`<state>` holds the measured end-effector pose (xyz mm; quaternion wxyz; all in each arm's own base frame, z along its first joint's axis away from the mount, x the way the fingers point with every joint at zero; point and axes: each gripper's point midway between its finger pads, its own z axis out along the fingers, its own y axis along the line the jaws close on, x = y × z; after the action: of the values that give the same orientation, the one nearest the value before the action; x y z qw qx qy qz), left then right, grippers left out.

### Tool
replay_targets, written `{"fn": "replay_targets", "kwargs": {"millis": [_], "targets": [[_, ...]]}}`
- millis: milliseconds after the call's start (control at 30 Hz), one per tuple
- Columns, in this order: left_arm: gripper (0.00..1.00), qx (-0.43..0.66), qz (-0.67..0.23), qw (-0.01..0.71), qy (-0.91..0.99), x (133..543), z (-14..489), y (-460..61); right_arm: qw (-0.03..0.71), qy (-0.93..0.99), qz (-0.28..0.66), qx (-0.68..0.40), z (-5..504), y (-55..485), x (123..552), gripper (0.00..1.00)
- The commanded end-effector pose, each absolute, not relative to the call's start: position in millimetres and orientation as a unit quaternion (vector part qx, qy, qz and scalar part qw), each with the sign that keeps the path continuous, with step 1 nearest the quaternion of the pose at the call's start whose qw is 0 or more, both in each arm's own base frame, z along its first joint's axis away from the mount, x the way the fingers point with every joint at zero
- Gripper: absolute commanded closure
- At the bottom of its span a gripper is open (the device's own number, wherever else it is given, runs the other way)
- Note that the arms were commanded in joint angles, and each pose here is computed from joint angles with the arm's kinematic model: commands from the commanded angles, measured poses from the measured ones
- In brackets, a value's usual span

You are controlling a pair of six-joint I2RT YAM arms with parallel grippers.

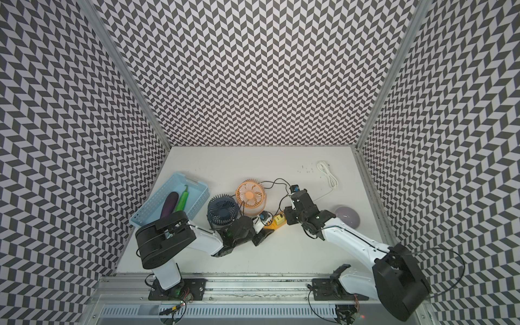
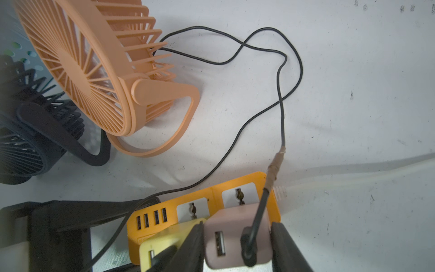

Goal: Unplug the desk fan from the power strip
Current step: Remove the plug from the socket.

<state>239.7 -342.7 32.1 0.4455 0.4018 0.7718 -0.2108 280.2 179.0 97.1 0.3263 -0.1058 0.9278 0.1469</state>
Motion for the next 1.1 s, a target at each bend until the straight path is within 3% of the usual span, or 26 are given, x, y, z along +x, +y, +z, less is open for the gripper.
{"fn": "replay_targets", "kwargs": {"millis": [0,1067], "targets": [[0.74,0.404,-0.194,0.43,0.784,239.7,20.8,-336.8,0.359,0.908,0.199,-0.084,126.9,190.3,297.2,0.9],[0.75,0.405,-0.193,0.429,0.784,237.8,19.2,-336.5,0.362,0.91,0.183,-0.08,127.4,185.4,298.9,0.9]]}}
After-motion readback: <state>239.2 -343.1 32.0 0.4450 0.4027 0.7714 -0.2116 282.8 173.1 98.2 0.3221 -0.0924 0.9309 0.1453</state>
